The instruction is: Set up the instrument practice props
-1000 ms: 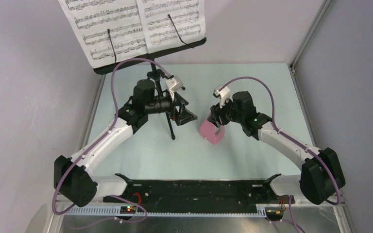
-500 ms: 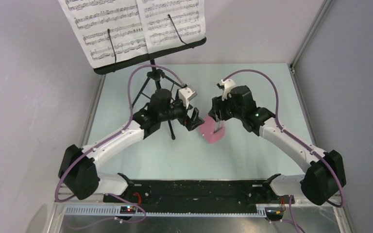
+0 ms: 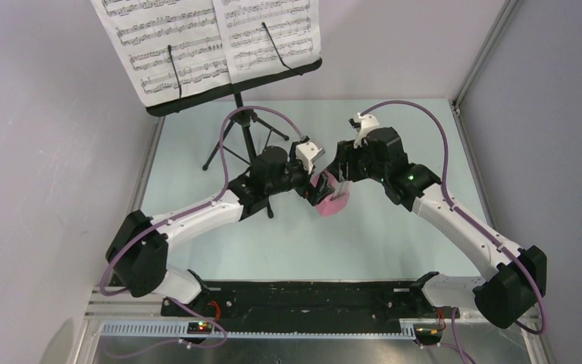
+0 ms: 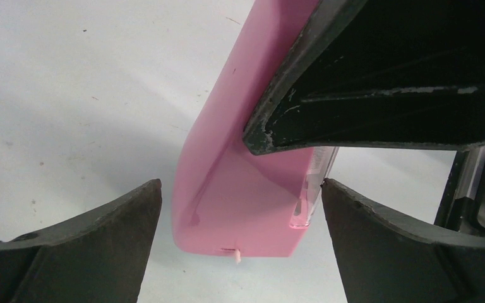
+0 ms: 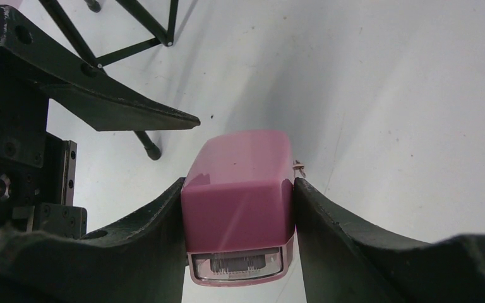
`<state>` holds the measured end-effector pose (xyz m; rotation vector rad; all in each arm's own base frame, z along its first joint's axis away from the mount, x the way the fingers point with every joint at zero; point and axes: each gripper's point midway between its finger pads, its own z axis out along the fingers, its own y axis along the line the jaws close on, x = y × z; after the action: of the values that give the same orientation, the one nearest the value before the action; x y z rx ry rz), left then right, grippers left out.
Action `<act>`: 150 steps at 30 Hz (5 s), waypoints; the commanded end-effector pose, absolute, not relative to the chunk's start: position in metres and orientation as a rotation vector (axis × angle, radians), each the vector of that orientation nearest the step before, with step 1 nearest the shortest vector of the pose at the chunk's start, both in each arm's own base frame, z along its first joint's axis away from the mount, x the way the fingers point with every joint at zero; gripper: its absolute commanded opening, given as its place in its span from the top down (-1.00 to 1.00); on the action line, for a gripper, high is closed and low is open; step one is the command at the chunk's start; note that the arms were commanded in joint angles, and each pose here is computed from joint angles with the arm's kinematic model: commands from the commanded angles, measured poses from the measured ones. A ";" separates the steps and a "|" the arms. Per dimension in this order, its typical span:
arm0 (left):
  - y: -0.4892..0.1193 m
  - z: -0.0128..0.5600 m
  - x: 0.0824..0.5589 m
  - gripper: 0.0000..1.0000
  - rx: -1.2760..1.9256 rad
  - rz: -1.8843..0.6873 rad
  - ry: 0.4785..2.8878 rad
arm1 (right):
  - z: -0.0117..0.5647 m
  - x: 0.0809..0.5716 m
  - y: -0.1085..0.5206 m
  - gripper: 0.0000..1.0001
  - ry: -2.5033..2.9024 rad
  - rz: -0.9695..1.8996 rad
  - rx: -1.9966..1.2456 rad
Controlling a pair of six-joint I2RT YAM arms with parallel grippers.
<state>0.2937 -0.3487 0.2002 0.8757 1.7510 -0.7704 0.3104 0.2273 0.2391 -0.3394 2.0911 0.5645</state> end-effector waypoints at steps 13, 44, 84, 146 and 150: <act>-0.384 0.249 0.293 -0.99 0.958 -0.915 1.524 | 0.325 0.301 0.263 1.00 1.840 0.792 -0.385; -0.374 0.232 0.310 0.96 0.869 -0.825 1.605 | 0.350 0.300 0.255 0.67 1.828 0.878 -0.236; -0.298 0.332 0.196 1.00 1.068 -1.322 1.598 | 0.316 0.238 0.249 -0.33 1.667 1.429 -0.575; -0.273 0.377 0.186 1.00 1.046 -1.429 1.617 | 0.286 0.201 0.326 0.14 1.368 0.932 -1.011; -0.275 0.379 0.187 1.00 1.054 -1.437 1.612 | 0.286 0.191 0.331 0.15 1.340 0.962 -1.057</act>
<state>0.1958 -0.2713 0.3435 0.9974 1.7504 -1.3999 0.1922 0.3238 0.2604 -1.0304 1.4415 0.9792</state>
